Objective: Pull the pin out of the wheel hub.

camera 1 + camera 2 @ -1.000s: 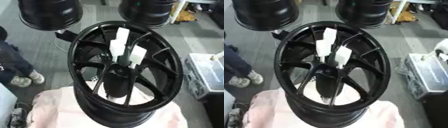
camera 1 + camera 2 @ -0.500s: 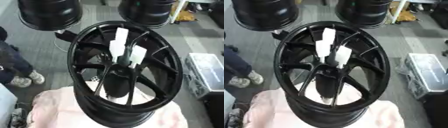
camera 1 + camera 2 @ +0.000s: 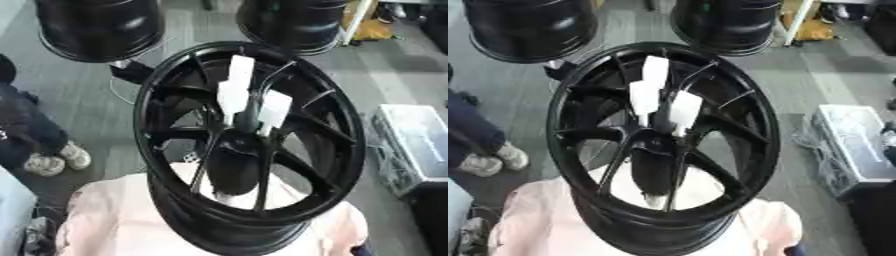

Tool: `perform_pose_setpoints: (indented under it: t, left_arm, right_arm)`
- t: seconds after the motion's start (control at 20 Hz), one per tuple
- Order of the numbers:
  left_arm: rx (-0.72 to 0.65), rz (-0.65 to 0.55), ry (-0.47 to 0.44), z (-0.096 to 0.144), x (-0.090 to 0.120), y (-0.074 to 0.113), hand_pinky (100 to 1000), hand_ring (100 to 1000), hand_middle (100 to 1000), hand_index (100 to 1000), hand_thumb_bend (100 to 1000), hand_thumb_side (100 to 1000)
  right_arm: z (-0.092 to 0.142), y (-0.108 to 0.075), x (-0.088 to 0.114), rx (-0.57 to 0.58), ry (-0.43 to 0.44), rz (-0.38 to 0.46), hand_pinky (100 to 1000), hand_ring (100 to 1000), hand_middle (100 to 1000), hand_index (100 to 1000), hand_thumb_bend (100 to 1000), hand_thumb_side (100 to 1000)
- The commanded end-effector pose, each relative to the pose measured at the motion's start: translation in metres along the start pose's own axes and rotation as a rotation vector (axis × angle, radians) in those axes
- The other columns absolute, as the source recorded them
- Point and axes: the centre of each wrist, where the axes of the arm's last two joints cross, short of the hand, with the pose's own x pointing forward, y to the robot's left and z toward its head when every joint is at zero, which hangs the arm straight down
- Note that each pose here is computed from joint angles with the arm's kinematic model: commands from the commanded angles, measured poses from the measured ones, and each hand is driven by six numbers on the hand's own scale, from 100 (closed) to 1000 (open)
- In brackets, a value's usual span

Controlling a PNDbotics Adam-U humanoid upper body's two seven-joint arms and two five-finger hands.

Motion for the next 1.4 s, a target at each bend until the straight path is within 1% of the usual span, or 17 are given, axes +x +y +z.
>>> perform_pose_setpoints:
  t: [0.05, 0.1, 0.15, 0.2, 0.4, 0.5, 0.7, 0.75, 0.8, 1.0, 1.4]
  left_arm:
    - [0.006, -0.004, -0.033, -0.002, 0.008, 0.002, 766, 728, 638, 705, 289, 783]
    - [0.006, -0.003, -0.034, -0.002, 0.009, 0.002, 766, 728, 638, 705, 290, 782]
    - [0.005, -0.002, -0.035, -0.002, 0.009, 0.002, 766, 728, 638, 705, 290, 783]
    - [0.004, 0.0, -0.036, -0.003, 0.009, 0.002, 766, 728, 638, 705, 290, 783]
    - [0.001, 0.005, -0.041, -0.003, 0.01, 0.0, 766, 728, 637, 704, 289, 782]
    - [0.001, 0.006, -0.043, -0.004, 0.01, 0.0, 766, 728, 637, 704, 289, 782]
    - [0.0, 0.009, -0.046, -0.004, 0.011, -0.001, 766, 728, 638, 704, 288, 783]
    - [0.0, 0.01, -0.047, -0.004, 0.011, -0.001, 766, 728, 638, 704, 288, 783]
    - [-0.001, 0.011, -0.047, -0.004, 0.011, -0.001, 766, 728, 638, 704, 289, 783]
    - [-0.004, 0.013, -0.049, -0.005, 0.011, -0.002, 766, 729, 638, 704, 288, 783]
    - [-0.008, 0.01, -0.053, -0.006, 0.012, -0.002, 766, 730, 638, 704, 287, 783]
  right_arm:
    - [-0.005, 0.01, 0.025, 0.036, -0.086, -0.078, 689, 619, 760, 860, 190, 483]
    - [-0.004, 0.016, 0.029, 0.059, -0.097, -0.102, 688, 619, 760, 860, 189, 482]
    - [-0.003, 0.019, 0.032, 0.074, -0.104, -0.118, 687, 617, 758, 860, 245, 440]
    - [-0.001, 0.029, 0.037, 0.111, -0.115, -0.142, 687, 617, 759, 860, 180, 489]
    - [0.012, 0.06, 0.049, 0.205, -0.13, -0.25, 682, 610, 755, 858, 166, 496]
    - [0.017, 0.071, 0.052, 0.238, -0.126, -0.297, 681, 608, 753, 857, 160, 499]
    - [0.027, 0.086, 0.056, 0.285, -0.117, -0.361, 679, 606, 751, 854, 156, 501]
    - [0.028, 0.089, 0.057, 0.292, -0.114, -0.372, 679, 605, 750, 852, 187, 462]
    - [0.031, 0.092, 0.058, 0.298, -0.11, -0.384, 679, 605, 750, 852, 155, 502]
    - [0.037, 0.1, 0.059, 0.314, -0.1, -0.409, 678, 604, 748, 849, 150, 504]
    - [0.042, 0.103, 0.058, 0.318, -0.084, -0.413, 677, 603, 748, 848, 148, 508]
